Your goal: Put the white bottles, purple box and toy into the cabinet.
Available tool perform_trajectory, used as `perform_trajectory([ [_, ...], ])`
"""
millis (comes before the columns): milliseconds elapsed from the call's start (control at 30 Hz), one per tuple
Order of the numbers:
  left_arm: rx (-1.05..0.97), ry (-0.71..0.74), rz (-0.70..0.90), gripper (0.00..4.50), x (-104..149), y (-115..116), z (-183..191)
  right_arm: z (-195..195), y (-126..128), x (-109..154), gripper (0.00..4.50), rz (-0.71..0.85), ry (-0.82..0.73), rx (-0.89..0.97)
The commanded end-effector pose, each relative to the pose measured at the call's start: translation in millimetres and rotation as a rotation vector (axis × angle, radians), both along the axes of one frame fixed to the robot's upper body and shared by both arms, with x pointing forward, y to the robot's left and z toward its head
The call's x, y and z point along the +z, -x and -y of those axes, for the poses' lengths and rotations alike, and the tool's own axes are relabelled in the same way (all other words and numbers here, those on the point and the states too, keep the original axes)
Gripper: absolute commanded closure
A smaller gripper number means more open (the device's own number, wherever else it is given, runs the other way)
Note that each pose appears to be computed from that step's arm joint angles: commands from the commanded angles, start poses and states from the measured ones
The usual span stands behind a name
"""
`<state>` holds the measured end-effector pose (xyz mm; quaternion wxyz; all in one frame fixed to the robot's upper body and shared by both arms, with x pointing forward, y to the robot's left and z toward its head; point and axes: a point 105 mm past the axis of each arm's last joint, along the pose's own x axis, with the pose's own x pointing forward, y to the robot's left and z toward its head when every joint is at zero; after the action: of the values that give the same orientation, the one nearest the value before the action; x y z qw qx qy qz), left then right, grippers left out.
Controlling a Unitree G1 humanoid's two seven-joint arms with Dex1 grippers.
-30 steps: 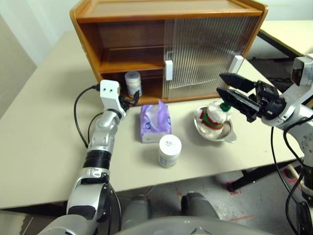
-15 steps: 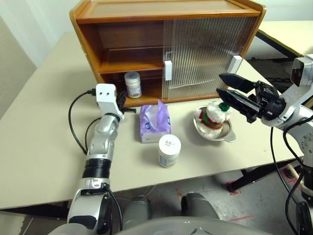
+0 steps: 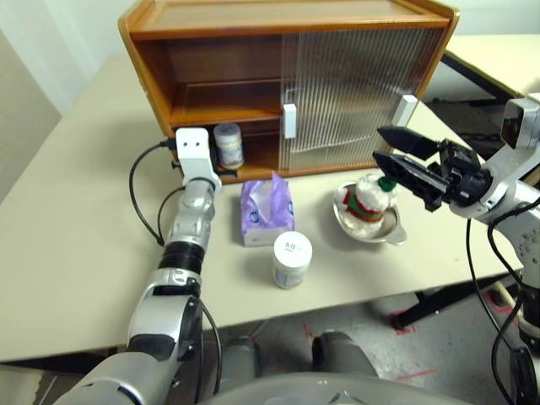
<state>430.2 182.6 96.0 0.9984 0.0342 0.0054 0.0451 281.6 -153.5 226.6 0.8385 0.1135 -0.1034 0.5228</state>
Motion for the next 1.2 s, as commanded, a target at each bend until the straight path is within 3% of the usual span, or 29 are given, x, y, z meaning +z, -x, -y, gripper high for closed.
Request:
perform_trajectory([
  [33,0.014,-0.028,-0.005,4.47,-2,-5,1,-2,3,2,0.0,0.013,0.01,0.007],
  [267,0.034,-0.051,-0.018,4.47,-6,-9,-3,-2,3,4,0.0,0.016,0.012,0.003],
  [1200,-0.198,-0.039,-0.051,4.47,0,-26,65,0,7,6,0.0,0.025,0.014,-0.027],
])
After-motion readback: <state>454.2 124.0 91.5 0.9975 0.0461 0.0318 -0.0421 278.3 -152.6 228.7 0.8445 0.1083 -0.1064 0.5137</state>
